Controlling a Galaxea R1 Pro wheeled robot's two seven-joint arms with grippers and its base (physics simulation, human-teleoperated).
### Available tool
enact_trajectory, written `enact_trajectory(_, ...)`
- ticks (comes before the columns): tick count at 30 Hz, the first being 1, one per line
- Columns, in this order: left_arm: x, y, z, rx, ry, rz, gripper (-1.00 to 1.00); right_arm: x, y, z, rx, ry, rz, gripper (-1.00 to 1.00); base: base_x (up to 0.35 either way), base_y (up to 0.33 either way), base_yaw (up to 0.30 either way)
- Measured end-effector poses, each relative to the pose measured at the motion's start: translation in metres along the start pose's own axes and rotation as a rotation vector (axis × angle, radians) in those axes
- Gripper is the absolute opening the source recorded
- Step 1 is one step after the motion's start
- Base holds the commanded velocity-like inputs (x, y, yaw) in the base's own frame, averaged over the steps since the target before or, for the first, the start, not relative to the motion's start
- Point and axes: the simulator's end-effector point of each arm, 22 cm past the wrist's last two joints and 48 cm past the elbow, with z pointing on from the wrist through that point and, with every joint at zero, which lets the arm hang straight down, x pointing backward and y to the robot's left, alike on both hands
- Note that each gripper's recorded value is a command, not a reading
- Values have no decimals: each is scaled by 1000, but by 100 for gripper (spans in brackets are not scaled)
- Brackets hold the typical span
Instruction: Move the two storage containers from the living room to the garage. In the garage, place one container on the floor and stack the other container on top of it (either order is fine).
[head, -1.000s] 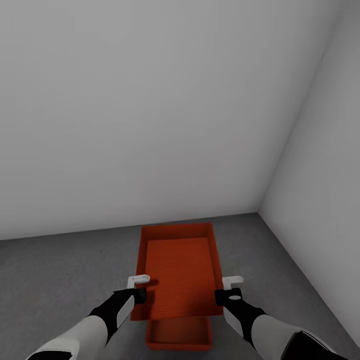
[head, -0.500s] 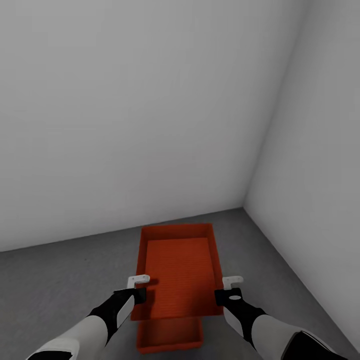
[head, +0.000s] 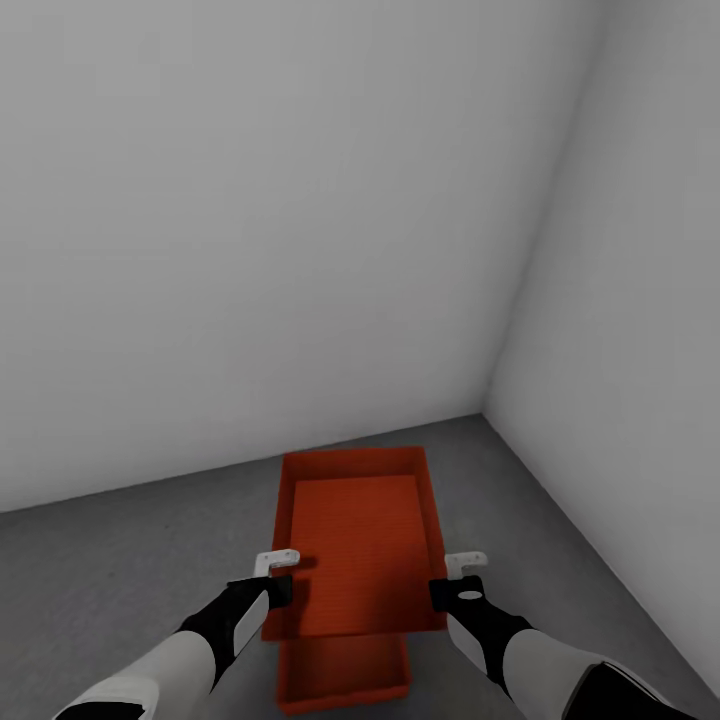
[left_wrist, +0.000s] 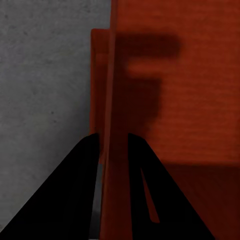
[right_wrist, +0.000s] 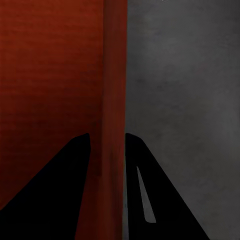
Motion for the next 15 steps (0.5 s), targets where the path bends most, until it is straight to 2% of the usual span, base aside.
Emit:
enact_trajectory(4, 0, 0, 0, 0, 0, 0, -100, 0, 0, 0, 0, 0, 0, -100, 19, 119, 0)
enact_trajectory(15, 0, 0, 0, 0, 0, 0, -100, 0, 0, 0, 0, 0, 0, -100, 1, 9, 0)
